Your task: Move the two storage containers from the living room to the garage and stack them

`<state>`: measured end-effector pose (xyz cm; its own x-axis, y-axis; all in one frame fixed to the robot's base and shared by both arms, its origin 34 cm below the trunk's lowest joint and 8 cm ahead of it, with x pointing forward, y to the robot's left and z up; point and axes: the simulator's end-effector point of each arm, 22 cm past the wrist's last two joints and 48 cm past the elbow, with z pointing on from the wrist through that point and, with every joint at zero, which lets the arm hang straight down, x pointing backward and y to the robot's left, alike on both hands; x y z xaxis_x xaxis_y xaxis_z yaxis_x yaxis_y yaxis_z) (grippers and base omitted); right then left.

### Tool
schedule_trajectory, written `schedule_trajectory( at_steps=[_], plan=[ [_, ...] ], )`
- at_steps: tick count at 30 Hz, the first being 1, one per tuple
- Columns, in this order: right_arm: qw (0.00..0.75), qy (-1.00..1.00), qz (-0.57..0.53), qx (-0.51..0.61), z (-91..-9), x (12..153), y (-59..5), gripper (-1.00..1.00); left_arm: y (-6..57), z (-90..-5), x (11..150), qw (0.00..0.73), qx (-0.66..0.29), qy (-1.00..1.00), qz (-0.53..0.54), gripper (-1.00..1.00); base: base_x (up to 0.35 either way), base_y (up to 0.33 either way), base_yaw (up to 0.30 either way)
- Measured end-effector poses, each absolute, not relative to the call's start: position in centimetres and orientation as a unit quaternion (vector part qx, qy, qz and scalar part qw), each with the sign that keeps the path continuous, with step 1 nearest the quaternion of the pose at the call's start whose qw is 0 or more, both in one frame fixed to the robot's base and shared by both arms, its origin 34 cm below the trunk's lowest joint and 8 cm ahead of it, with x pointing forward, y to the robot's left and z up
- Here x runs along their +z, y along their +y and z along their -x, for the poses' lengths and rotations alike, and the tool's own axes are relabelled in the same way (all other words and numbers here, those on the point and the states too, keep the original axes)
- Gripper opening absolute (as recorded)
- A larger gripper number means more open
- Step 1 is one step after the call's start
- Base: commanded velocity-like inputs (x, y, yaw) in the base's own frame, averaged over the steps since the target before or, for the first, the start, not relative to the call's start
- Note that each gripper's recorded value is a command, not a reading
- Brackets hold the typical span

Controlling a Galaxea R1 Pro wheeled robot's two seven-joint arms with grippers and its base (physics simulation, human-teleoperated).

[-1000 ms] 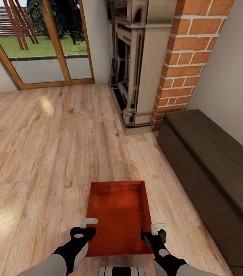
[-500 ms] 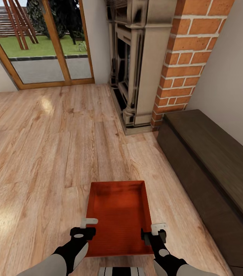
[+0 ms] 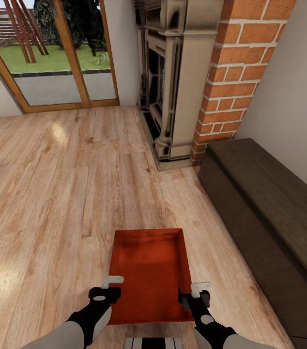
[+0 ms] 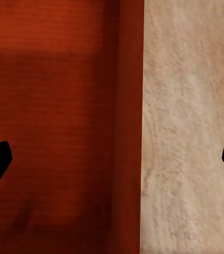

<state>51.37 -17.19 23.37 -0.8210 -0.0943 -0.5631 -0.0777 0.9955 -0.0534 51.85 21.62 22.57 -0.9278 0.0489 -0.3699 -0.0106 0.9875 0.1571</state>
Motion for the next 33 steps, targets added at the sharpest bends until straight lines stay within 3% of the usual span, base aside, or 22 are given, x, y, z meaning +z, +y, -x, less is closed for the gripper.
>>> schedule_trajectory(
  at_steps=[33],
  plan=[
    [0.296, 0.954, 0.045, -0.014, -50.8, 21.2, -17.2, 1.00, 21.6, -51.4, 20.4, 0.190, 0.078, 0.979, -0.009, 1.00, 0.000, 0.000, 0.000]
  ],
)
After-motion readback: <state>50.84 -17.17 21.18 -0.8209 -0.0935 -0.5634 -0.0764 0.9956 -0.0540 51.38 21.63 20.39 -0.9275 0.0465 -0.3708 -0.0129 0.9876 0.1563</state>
